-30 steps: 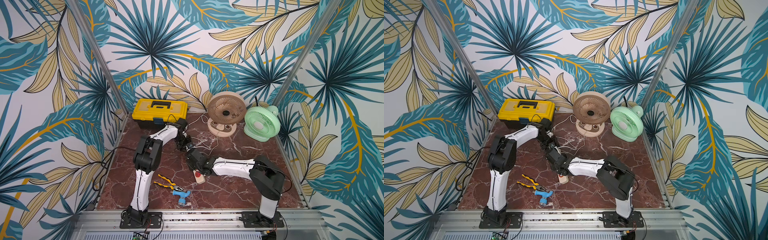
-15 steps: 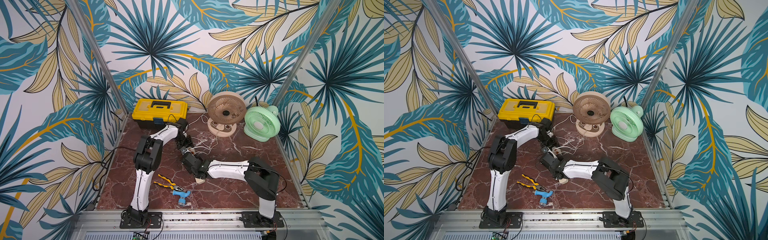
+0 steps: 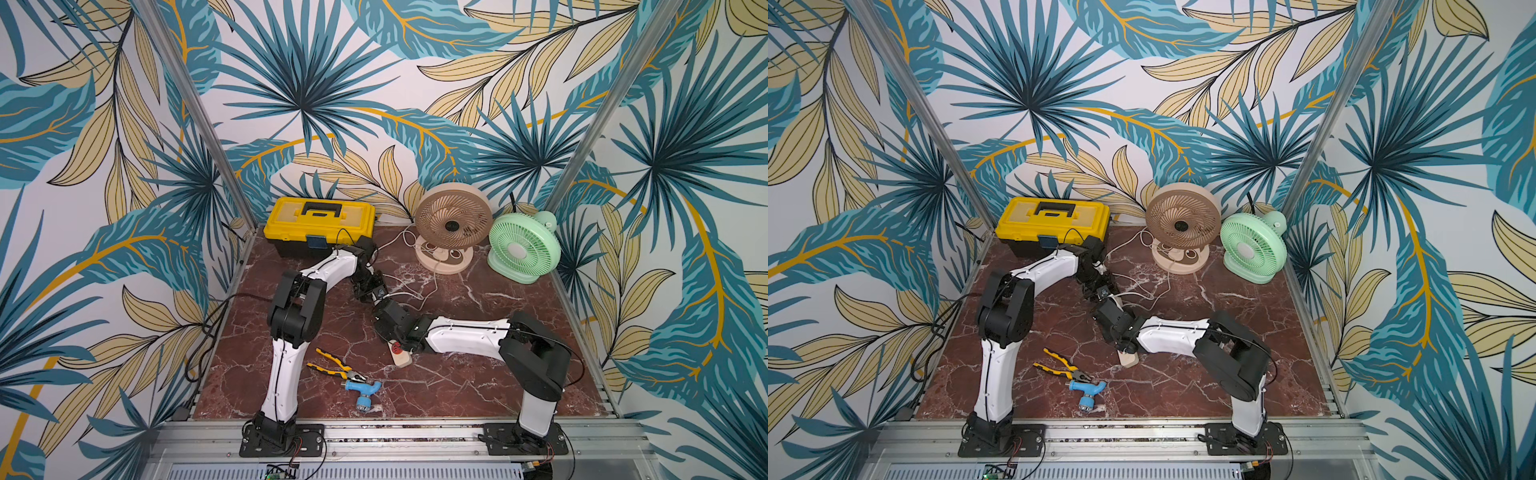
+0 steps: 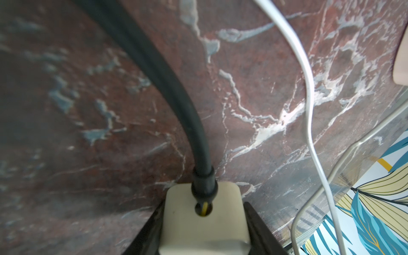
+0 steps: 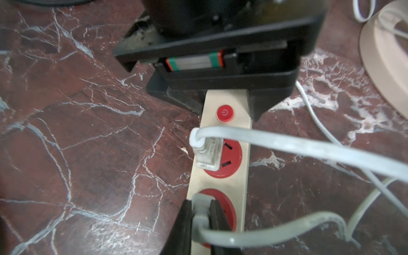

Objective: Unplug the desk fan from the power strip
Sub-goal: Remove the plug from the socket.

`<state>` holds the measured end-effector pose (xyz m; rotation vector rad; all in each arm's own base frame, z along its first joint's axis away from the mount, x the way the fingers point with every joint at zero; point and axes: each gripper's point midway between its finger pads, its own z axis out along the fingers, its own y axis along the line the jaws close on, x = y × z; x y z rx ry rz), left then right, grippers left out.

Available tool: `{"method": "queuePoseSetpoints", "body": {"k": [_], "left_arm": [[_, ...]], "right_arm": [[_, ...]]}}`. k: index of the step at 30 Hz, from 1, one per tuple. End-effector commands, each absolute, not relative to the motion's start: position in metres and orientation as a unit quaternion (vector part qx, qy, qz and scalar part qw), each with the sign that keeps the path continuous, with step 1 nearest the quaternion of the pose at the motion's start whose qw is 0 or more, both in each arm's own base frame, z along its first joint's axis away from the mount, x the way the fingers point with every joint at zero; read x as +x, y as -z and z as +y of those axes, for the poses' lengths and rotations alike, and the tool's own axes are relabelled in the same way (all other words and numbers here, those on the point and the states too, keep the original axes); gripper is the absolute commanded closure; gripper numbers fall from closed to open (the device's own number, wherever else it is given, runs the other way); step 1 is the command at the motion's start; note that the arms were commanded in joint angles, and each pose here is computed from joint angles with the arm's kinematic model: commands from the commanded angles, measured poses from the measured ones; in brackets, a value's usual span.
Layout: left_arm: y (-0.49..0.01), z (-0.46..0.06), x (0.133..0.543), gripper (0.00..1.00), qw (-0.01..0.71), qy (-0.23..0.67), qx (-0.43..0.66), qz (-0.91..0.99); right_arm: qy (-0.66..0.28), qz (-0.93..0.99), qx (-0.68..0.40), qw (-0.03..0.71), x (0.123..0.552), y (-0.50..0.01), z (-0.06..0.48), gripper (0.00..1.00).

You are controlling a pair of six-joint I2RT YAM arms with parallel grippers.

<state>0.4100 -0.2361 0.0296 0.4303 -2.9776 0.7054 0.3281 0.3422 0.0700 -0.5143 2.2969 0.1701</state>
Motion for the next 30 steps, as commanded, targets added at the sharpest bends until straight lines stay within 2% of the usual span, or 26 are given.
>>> {"method": "queuePoseSetpoints", "body": {"k": [1, 13, 30], "left_arm": [[0.060, -0.191, 0.387, 1.00, 0.062, -0.102, 0.136, -0.983], [0.060, -0.190, 0.387, 1.00, 0.061, -0.098, 0.136, -0.984], [0.060, -0.190, 0.388, 1.00, 0.059, -0.091, 0.135, -0.985]], "right_arm": [[-0.053, 0.932, -0.162, 0.320, 0.318, -0.041, 0.310, 1.00], [-0.076, 0.927, -0.199, 0.309, 0.313, -0.050, 0.338, 1.00], [0.075, 0.849, -0.352, 0.387, 0.289, -0.069, 0.383, 1.00]]}}
